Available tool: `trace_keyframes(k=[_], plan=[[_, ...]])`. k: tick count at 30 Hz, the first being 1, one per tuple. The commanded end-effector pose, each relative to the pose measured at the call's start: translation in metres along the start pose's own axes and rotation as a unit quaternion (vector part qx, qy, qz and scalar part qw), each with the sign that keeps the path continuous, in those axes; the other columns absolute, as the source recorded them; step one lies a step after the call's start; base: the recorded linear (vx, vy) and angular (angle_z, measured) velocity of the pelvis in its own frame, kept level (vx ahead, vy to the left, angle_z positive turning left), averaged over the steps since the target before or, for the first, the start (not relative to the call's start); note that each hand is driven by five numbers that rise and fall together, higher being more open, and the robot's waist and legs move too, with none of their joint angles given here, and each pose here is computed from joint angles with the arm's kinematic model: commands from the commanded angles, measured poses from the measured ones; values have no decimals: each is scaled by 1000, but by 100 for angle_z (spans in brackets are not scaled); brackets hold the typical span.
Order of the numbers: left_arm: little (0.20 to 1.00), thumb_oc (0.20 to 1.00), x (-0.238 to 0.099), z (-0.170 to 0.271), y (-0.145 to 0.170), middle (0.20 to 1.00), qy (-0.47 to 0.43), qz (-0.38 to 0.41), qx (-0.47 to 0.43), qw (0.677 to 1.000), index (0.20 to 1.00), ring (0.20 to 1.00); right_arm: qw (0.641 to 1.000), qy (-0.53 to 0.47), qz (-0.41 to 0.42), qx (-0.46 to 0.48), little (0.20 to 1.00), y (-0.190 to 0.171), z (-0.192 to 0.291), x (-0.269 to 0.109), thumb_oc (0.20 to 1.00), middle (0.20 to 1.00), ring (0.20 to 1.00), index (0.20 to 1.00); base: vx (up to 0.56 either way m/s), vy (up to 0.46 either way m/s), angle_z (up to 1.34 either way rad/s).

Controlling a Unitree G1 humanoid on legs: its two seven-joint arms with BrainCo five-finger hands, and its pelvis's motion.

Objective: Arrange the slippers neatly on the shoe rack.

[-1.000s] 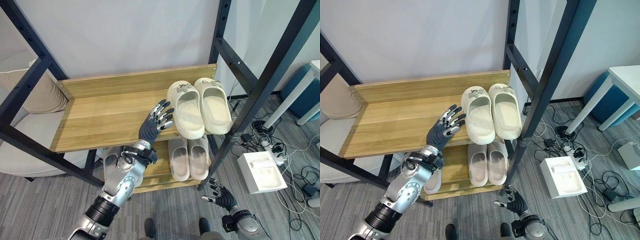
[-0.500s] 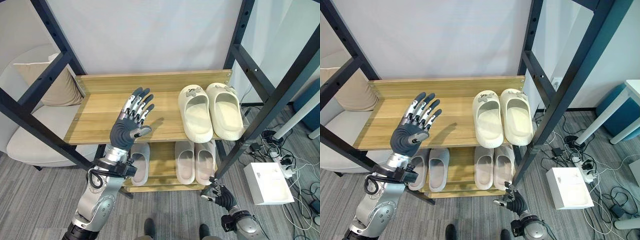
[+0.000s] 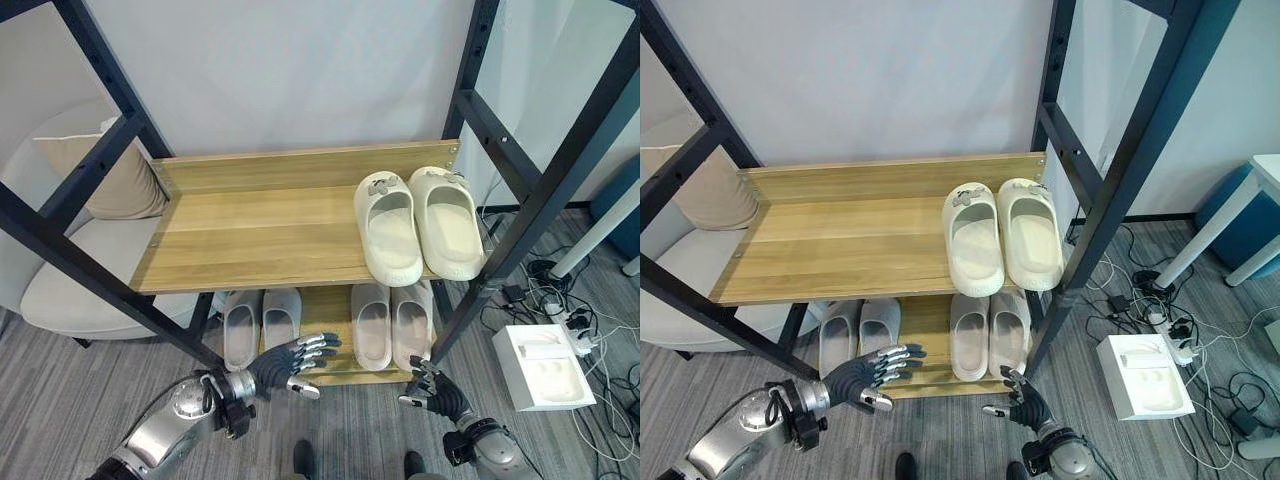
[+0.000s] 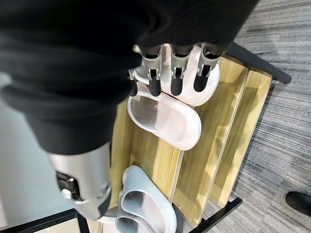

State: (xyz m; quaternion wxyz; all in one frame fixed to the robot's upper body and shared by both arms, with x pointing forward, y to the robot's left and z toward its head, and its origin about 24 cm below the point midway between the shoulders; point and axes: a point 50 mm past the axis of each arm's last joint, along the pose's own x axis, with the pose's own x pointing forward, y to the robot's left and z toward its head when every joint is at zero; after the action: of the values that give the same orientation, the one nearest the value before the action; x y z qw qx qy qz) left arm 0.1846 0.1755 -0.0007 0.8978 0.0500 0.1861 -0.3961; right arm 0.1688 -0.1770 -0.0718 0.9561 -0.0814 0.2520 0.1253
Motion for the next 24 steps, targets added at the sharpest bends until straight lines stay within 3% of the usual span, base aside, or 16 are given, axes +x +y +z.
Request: trace_keyframes(k=[1,4,8,24], plan=[[1000,1000,2,16,21,1000,-49,109,64,991,1000,1000,998,-56,2,7,1000,3,24,7,1000,1000,1000,1000,0,0,0],[1000,1000,0,-2,34,1000,-40,227,34,972,1000,1000,998,-60,-17,14,1000,0,26,8,1000,1000,1000,1000,-8,-1,6],[1000,1000,3,-31,36,1000,-3,310,-17,951,1000,1000,997,-63,-42,19,1000,-4,29,11,1000,1000,1000,1000,-10,3,4],[1000,1000,7,-79,23,1000,71,366,-111,921,1000,1000,996,-42,-75,19,1000,-7,21,14,1000,1000,1000,1000,0,0,0]])
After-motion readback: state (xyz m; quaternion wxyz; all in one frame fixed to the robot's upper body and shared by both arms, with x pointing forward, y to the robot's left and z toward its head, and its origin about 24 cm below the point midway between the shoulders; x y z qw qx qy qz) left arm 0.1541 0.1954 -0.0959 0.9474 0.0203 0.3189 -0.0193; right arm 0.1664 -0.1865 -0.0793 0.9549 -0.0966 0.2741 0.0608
